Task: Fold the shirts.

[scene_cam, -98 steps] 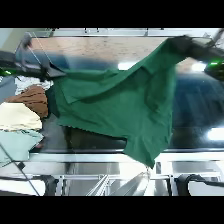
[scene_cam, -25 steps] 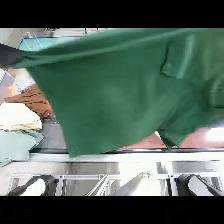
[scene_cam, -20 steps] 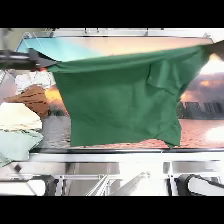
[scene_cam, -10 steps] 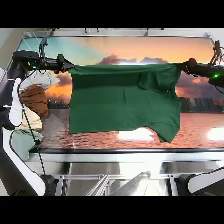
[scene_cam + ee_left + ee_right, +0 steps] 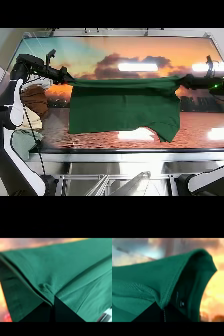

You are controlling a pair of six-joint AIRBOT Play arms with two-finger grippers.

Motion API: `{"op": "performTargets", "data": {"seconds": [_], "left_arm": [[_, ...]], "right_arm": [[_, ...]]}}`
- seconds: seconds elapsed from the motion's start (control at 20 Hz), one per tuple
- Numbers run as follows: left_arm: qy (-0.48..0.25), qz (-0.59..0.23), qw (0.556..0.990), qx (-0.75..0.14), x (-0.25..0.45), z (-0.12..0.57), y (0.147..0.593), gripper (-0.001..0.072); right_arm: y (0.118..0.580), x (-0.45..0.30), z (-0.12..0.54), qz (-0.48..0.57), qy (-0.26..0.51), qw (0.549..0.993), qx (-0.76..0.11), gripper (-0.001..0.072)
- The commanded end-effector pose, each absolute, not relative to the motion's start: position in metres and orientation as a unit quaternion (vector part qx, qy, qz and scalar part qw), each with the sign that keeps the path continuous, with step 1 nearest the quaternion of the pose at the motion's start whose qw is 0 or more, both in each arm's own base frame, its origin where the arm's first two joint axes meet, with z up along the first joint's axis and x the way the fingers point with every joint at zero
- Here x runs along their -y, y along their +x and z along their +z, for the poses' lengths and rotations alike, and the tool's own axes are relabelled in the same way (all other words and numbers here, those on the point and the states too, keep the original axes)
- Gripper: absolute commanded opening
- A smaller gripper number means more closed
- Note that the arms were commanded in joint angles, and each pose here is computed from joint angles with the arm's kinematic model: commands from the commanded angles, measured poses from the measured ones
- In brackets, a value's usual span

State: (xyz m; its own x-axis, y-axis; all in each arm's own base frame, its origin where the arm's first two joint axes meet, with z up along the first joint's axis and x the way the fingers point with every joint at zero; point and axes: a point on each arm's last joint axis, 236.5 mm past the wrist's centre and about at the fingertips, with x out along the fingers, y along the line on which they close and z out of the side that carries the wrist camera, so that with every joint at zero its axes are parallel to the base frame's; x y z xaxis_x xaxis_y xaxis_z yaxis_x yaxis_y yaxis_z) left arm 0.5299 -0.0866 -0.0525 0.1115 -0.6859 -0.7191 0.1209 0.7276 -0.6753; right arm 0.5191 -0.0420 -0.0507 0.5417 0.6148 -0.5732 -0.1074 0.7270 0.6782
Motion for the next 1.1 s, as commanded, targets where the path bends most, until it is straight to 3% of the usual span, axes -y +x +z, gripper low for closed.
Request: {"op": "performTargets", "data": {"seconds": [0.0, 0.15, 0.2, 0.25, 0.3, 0.35, 0.4, 0.45, 0.65, 0.85, 0.9, 0.95, 1.05], "left_arm": [[-0.208, -0.257, 0.688, -0.646, 0.077, -0.069, 0.513, 0.0023], [-0.218, -0.253, 0.671, -0.662, 0.080, -0.076, 0.506, 0.0023], [-0.221, -0.253, 0.663, -0.669, 0.081, -0.079, 0.502, 0.0026], [-0.228, -0.251, 0.654, -0.676, 0.082, -0.081, 0.498, 0.0265], [-0.233, -0.252, 0.648, -0.680, 0.083, -0.079, 0.495, 0.0623], [-0.239, -0.248, 0.645, -0.682, 0.079, -0.074, 0.494, 0.0706], [-0.237, -0.250, 0.646, -0.681, 0.074, -0.067, 0.494, 0.0710], [-0.237, -0.253, 0.648, -0.678, 0.069, -0.056, 0.494, 0.0709], [-0.263, -0.262, 0.652, -0.661, 0.053, -0.018, 0.479, 0.0709], [-0.284, -0.256, 0.616, -0.689, 0.046, -0.034, 0.424, 0.0709], [-0.295, -0.250, 0.607, -0.694, 0.045, -0.042, 0.411, 0.0709], [-0.304, -0.246, 0.599, -0.699, 0.044, -0.049, 0.399, 0.0709], [-0.324, -0.239, 0.579, -0.709, 0.042, -0.060, 0.374, 0.0709]], "right_arm": [[0.498, 0.036, -0.074, 0.226, 0.299, 0.808, -0.455, 0.0021], [0.498, 0.037, -0.075, 0.225, 0.299, 0.807, -0.457, 0.0022], [0.498, 0.037, -0.075, 0.221, 0.305, 0.805, -0.458, 0.0107], [0.498, 0.038, -0.076, 0.215, 0.312, 0.802, -0.462, 0.0282], [0.495, 0.040, -0.075, 0.209, 0.316, 0.798, -0.468, 0.0308], [0.489, 0.047, -0.073, 0.198, 0.315, 0.793, -0.482, 0.0308], [0.481, 0.055, -0.069, 0.186, 0.310, 0.788, -0.497, 0.0316], [0.468, 0.066, -0.064, 0.170, 0.306, 0.781, -0.518, 0.0400], [0.388, 0.075, -0.054, 0.148, 0.324, 0.716, -0.601, 0.0405], [0.308, 0.047, -0.082, 0.095, 0.398, 0.662, -0.628, 0.0408], [0.291, 0.038, -0.091, 0.074, 0.418, 0.645, -0.636, 0.0422], [0.276, 0.027, -0.100, 0.063, 0.432, 0.629, -0.644, 0.0493], [0.249, 0.001, -0.118, 0.059, 0.442, 0.600, -0.664, 0.0505]]}}
